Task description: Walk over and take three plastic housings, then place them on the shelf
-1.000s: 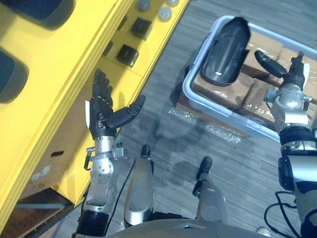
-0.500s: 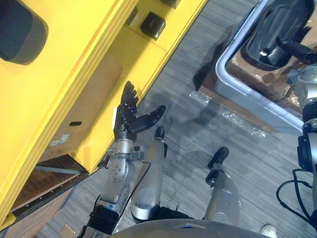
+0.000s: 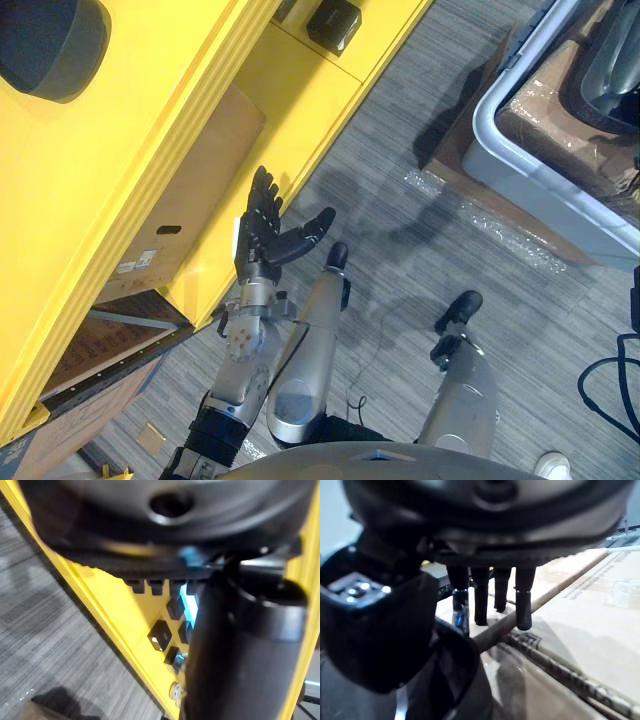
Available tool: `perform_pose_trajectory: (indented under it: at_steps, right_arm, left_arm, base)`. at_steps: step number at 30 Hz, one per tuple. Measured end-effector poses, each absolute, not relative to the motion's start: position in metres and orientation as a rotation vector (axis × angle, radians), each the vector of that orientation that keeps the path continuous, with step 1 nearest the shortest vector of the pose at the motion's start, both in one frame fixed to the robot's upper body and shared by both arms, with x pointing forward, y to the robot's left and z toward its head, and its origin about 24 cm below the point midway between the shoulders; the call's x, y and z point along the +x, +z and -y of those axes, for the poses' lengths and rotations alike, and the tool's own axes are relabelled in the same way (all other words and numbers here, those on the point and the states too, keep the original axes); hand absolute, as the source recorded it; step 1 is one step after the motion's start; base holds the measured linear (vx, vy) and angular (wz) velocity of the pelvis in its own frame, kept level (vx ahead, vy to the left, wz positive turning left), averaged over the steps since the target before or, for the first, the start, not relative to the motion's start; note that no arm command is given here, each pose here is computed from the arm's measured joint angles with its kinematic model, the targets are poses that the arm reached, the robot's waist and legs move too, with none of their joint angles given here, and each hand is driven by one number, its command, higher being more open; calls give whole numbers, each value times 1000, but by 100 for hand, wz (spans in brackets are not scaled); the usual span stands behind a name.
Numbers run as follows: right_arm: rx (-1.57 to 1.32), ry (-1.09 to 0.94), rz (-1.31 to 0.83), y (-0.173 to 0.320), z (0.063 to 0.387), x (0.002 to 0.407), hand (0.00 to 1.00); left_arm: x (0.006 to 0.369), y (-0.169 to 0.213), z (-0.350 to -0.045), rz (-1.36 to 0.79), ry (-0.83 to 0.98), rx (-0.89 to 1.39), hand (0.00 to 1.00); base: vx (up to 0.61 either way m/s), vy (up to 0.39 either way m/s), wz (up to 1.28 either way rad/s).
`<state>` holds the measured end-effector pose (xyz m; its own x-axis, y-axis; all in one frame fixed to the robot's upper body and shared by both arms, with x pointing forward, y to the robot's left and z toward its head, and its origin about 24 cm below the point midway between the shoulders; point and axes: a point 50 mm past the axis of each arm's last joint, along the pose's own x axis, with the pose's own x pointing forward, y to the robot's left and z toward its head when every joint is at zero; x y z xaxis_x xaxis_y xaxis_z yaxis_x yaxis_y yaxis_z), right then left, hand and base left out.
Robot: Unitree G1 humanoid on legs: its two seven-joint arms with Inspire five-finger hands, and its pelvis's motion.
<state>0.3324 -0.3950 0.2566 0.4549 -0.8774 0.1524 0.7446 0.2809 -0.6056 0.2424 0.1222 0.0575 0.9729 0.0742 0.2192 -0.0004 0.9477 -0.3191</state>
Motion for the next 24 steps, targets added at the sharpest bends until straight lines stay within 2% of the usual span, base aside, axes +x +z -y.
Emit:
perform_pose_trajectory:
  at_steps: [8,12,14,18,24]
  right_arm:
    - [-705,-1053,-218,241,398,331,0]
    - [-704,-946,-202,204,384,341,0]
    - [-699,-880,-218,179,369,347,0]
    - [-713,-838,-261,152,362,346,0]
    - [-750,-845,-243,146,361,339,0]
  left_arm:
    - [240,79,-140,337,108,-375,100]
    - [232,81,-156,370,153,-355,100]
    - [225,74,-163,352,142,-323,100]
    - [214,63,-165,306,117,-299,100]
    - [204,66,-162,321,40,-293,100]
  base:
    - [-5,17,5]
    - [0,0,0]
    - [0,0,0]
    - [4,-19,-3]
    - [26,-34,-9]
